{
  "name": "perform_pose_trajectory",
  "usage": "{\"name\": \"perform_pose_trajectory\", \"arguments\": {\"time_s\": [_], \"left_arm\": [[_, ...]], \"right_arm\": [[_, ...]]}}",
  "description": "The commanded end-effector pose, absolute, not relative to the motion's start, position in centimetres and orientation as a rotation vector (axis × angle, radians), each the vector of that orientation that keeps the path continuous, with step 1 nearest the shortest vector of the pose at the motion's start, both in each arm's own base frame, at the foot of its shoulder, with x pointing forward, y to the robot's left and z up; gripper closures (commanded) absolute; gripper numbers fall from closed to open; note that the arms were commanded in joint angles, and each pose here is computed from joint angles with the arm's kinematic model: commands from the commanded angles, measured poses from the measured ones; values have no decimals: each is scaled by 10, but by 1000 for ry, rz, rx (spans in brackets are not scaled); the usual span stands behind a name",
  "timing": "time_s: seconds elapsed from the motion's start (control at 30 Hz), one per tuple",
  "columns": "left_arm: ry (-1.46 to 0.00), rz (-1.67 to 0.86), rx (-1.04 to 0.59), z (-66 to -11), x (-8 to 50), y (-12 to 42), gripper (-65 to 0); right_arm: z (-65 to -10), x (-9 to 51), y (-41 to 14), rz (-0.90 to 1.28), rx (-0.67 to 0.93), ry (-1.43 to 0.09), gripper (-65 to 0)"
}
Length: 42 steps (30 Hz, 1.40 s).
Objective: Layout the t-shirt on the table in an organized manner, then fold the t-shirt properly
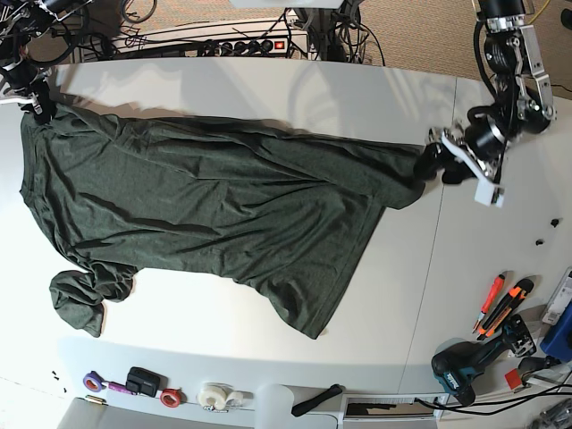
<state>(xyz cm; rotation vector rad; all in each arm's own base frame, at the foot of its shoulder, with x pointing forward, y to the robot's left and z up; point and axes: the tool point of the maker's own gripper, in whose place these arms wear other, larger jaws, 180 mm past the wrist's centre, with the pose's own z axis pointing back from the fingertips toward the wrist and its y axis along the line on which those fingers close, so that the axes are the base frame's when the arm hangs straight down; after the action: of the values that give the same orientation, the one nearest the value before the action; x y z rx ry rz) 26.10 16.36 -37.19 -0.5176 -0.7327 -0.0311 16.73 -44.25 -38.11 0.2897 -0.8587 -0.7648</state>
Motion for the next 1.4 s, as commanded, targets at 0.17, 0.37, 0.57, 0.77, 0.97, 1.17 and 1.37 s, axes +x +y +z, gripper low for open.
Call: {"name": "perform_pose_trajectory", "arguments": {"time_s": [0.17,0.37,0.57,0.77,0.97,1.17,1.37], "left_arm": [[-718,60,-642,-379,256,154,-399],[-694,121,-726,-388,258,145,-397],[-696,130,-755,-386,263,137,-395],[-636,34,-786,-391,258,104,-368],[-589,-90,-753,-399,260,73,-368],[-599,-108,-740,-397,266,72,-229],[-600,-114,-741,-397,266,71,0]], "right_arm": [[-364,174,-453,-731,270,-909,0],[-364,174,-453,-731,270,-907,0],[-364,174,-452,-731,271,-906,0],[-364,174,-453,-730,270,-907,0],[-364,173,-452,-730,271,-903,0],[-364,173,-452,-729,271,-903,0],[-363,174,-451,-700,270,-910,0]]}}
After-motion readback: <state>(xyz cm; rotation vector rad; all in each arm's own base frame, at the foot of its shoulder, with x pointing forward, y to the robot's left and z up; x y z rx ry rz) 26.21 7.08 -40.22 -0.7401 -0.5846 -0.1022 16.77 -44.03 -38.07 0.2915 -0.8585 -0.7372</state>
